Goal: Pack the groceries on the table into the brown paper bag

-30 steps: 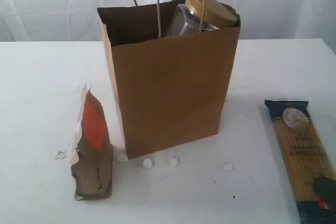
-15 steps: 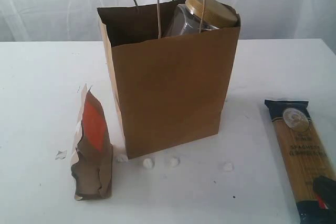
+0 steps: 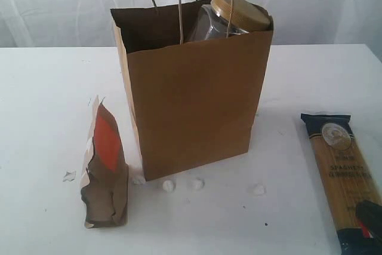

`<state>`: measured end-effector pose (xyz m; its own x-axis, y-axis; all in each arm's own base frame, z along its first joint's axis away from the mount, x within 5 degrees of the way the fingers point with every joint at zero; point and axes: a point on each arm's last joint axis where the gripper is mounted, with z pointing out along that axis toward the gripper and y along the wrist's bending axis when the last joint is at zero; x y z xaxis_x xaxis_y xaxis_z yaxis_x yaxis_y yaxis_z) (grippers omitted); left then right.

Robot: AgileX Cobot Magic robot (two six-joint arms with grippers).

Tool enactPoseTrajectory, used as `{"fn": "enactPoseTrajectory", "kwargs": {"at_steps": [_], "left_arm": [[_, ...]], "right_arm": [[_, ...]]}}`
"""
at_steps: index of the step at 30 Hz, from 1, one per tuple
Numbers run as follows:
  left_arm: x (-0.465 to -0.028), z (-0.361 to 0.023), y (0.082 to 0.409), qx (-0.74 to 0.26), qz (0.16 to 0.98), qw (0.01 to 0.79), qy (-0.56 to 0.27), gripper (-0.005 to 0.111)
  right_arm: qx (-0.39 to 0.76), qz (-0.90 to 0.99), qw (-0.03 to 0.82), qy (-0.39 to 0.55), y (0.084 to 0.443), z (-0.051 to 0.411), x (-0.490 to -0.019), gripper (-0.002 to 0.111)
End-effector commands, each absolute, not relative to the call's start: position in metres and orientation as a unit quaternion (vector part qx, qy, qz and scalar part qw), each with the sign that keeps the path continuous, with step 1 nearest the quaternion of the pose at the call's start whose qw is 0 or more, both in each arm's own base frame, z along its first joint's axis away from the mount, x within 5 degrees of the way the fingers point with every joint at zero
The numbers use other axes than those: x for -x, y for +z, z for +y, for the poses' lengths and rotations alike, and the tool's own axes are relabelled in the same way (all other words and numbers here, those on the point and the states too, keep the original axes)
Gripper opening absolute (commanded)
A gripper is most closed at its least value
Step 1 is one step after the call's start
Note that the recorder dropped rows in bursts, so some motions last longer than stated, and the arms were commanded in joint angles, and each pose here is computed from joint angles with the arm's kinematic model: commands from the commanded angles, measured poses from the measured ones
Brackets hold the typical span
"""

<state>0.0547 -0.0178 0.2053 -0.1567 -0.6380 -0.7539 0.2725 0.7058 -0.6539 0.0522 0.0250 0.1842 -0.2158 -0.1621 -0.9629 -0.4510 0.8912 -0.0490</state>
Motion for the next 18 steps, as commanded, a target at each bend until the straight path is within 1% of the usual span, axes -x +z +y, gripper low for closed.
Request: {"fn": "enactPoseTrajectory", "kwargs": {"at_steps": [1,10,18], "left_arm": [[-0.0546,-0.0174,0.2058,0.142,0.663,0.638,-0.365,0.000],[-0.0546,-0.0173,0.2063,0.143,0.661,0.639,-0.367,0.000],[-0.0539,-0.0161,0.2140,0.141,0.629,0.664,-0.379,0.000]], "right_arm": [[0.196,0.768,0.598,0.120,0.1835,0.0244,-0.0520,0.000],[0.196,0.768,0.598,0.120,0.1835,0.0244,-0.0520,0.000],[0.196,0.768,0.598,0.120,0.1835,0.0244,-0.0520,0.000]]}}
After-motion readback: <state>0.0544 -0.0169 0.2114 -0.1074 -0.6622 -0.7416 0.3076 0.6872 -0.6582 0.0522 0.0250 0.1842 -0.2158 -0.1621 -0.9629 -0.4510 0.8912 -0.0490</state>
